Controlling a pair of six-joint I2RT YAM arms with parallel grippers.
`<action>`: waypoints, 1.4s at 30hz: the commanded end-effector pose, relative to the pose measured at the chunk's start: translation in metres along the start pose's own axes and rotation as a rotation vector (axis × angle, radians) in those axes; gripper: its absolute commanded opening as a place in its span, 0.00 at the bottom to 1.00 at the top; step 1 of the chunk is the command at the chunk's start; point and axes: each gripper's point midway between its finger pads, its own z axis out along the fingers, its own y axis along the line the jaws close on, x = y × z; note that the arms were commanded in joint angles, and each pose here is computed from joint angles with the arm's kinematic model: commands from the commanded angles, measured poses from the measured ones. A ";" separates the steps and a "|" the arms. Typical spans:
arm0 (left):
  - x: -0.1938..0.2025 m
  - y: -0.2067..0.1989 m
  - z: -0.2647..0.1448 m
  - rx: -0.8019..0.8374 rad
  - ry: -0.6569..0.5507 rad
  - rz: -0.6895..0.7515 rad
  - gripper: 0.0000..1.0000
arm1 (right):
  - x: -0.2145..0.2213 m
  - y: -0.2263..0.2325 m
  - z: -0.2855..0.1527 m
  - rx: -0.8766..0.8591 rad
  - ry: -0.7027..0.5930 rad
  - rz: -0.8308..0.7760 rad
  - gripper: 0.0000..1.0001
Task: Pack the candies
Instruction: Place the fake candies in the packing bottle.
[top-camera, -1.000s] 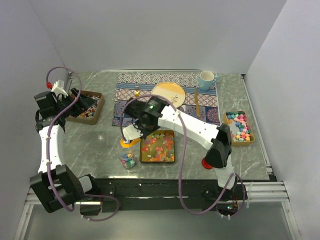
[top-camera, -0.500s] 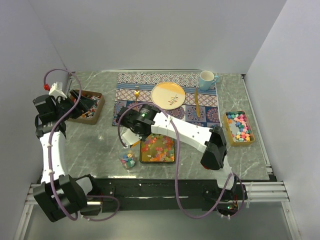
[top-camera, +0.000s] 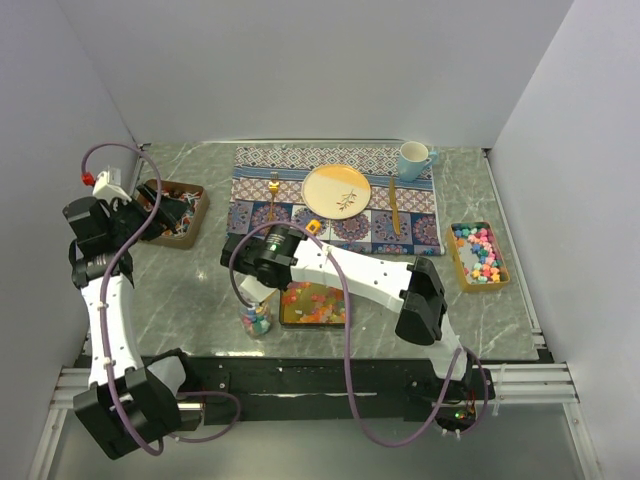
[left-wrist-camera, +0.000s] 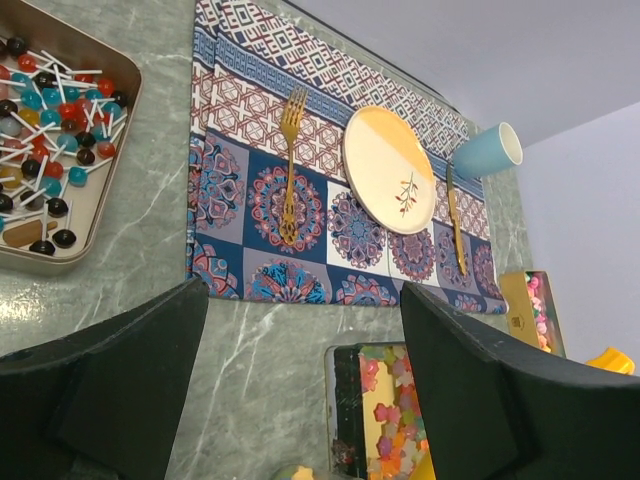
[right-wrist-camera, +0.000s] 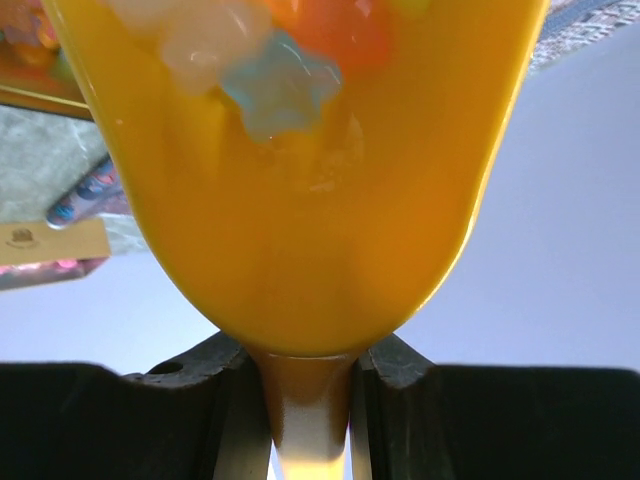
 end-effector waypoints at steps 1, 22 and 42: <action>-0.015 -0.010 -0.006 0.024 -0.061 0.042 0.84 | 0.026 -0.002 -0.019 -0.006 0.134 -0.134 0.00; -0.002 -0.012 -0.020 0.025 -0.081 0.035 0.87 | 0.025 -0.015 -0.043 0.076 0.179 -0.167 0.00; 0.089 -0.045 0.019 0.282 0.396 0.219 0.01 | 0.102 0.030 -0.023 -0.069 -0.426 1.100 0.00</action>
